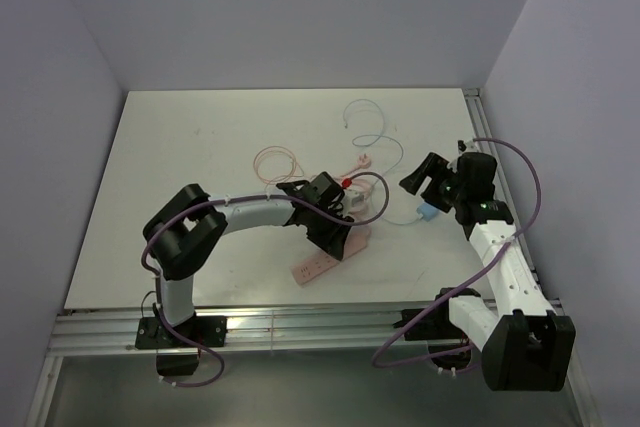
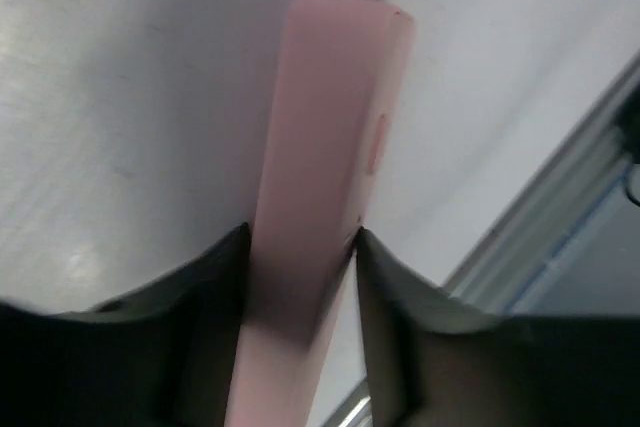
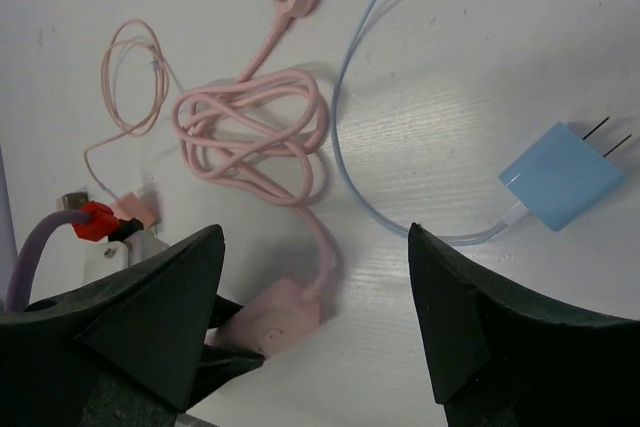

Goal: Insert the plug

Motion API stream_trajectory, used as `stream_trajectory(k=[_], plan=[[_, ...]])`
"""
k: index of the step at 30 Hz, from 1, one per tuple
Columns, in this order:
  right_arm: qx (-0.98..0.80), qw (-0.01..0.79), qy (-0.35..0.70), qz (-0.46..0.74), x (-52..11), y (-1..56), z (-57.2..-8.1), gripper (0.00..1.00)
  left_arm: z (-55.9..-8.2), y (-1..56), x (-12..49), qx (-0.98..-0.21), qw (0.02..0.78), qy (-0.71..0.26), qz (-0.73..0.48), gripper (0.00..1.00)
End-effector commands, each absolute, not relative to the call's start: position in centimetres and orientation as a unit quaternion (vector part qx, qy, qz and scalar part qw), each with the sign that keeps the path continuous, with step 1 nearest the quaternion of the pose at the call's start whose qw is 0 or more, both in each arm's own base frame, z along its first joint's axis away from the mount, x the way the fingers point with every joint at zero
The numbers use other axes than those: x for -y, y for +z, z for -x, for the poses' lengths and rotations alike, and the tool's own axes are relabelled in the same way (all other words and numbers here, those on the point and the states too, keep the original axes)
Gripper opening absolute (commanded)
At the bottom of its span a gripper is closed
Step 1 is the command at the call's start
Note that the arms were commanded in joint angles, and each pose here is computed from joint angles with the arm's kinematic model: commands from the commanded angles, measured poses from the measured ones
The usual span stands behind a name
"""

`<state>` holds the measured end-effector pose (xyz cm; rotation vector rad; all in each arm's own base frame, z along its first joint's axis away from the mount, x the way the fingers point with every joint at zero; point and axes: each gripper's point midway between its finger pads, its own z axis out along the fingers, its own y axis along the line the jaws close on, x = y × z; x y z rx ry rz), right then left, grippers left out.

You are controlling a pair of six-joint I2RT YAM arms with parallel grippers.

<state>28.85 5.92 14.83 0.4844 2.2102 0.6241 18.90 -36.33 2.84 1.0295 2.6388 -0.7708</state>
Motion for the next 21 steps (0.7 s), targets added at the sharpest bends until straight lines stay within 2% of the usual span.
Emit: stream_trajectory(k=[1, 3, 4, 8, 13, 17, 21], plan=[[-0.865, 0.395, 0.258, -0.169, -6.6, 15.2, -28.9, 0.81, -16.0, 2.3, 36.3, -0.884, 0.054, -0.306, -0.349, 0.47], [-0.867, 0.390, 0.260, -0.167, -6.7, 14.9, -28.9, 0.80, -15.8, 2.0, 36.4, -0.884, 0.051, -0.314, -0.343, 0.21], [-0.867, 0.390, 0.263, -0.166, -6.8, 14.9, -28.9, 0.80, -15.7, 2.0, 36.3, -0.888, 0.050, -0.313, -0.334, 0.02], [-0.874, 0.371, 0.273, -0.152, -7.9, 14.3, -28.5, 0.78, -16.6, 4.6, 36.7, -0.890, 0.090, -0.340, -0.291, 0.00], [-0.881, 0.334, 0.319, -0.105, -11.3, 14.3, -27.4, 0.75, -16.5, 12.2, 36.6, -0.847, 0.134, -0.445, -0.260, 0.00], [-0.877, 0.282, 0.377, -0.098, -14.5, 14.3, -27.2, 0.66, -16.1, 13.8, 35.7, -0.837, 0.149, -0.456, -0.263, 0.00], [-0.879, 0.222, 0.415, -0.082, -18.7, 13.4, -26.9, 0.68, -15.4, 14.9, 35.1, -0.825, 0.162, -0.470, -0.267, 0.00]])
